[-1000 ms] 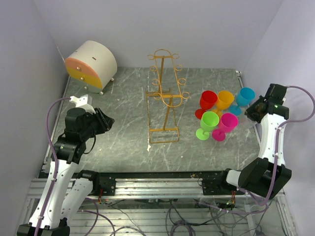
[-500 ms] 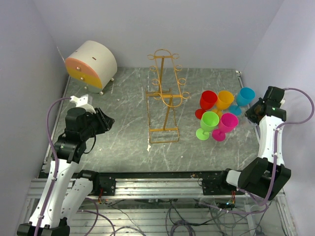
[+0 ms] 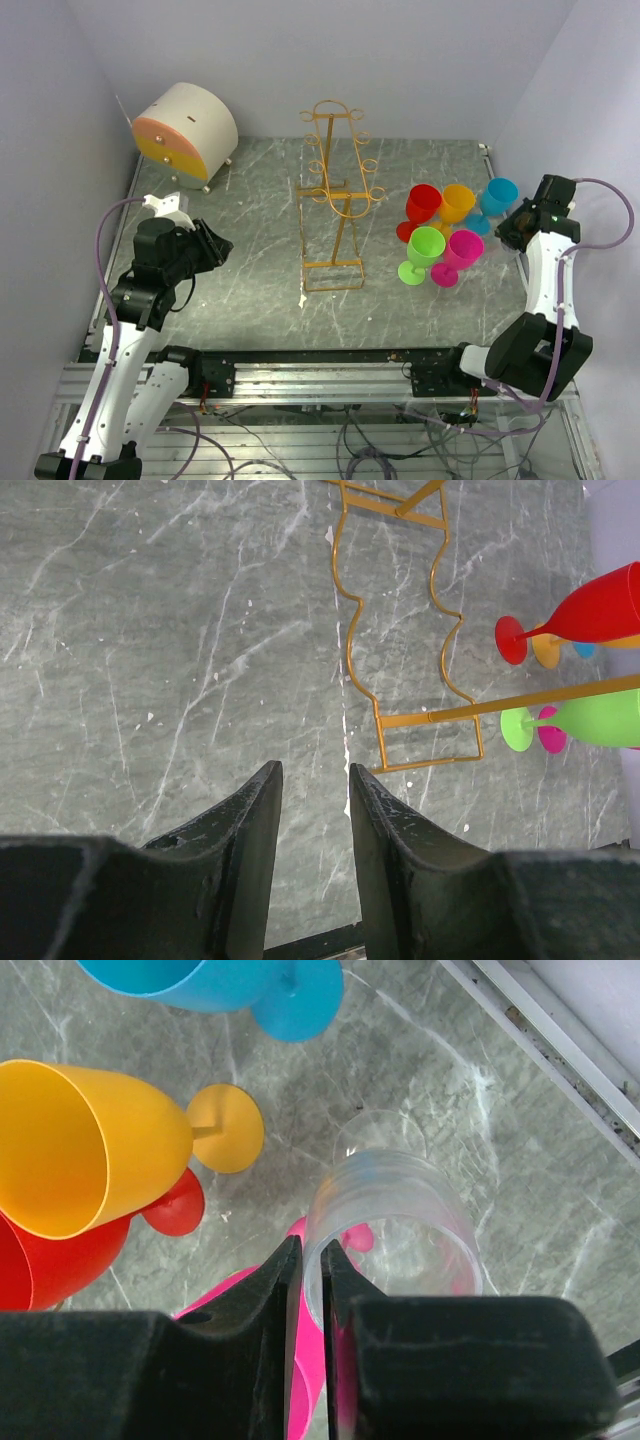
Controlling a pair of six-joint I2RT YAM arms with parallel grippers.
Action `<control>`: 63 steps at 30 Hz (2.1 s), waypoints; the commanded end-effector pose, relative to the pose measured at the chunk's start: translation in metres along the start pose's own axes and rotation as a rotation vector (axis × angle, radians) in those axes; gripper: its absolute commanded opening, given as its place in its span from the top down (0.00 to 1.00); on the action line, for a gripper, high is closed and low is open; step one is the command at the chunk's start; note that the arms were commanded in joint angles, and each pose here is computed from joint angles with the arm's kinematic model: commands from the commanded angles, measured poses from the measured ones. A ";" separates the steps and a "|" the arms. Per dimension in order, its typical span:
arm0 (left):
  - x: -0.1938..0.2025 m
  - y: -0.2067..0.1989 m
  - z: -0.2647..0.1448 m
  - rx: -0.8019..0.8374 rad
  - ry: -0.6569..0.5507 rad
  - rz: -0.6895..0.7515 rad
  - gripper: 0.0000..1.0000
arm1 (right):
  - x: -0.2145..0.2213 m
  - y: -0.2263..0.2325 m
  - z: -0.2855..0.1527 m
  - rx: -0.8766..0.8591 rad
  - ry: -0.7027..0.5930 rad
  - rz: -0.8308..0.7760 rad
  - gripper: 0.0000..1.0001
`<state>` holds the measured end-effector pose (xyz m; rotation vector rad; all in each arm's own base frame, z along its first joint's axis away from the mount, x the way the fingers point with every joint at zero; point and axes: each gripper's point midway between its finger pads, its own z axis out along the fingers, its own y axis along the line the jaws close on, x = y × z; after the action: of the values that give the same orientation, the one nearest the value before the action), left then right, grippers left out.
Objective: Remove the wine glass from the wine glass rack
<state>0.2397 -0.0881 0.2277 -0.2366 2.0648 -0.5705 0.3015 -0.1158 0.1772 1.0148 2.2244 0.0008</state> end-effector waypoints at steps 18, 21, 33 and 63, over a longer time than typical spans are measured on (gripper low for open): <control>-0.008 0.000 -0.003 -0.004 -0.034 0.012 0.57 | -0.040 0.036 -0.047 -0.129 -0.181 -0.058 0.53; -0.008 0.001 -0.002 -0.007 -0.033 0.012 0.57 | -0.047 0.053 -0.069 -0.205 -0.238 -0.072 0.54; -0.013 0.001 -0.009 -0.015 -0.072 0.014 0.55 | 0.004 0.165 -0.165 -1.014 -0.201 -0.240 0.35; -0.020 0.008 -0.020 -0.065 -0.121 -0.007 0.28 | 0.044 0.159 -0.183 -1.057 -0.315 -0.370 0.00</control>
<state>0.2317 -0.0718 0.2380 -0.2916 2.0003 -0.4992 0.2825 0.0747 0.3330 0.0195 1.6993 0.7592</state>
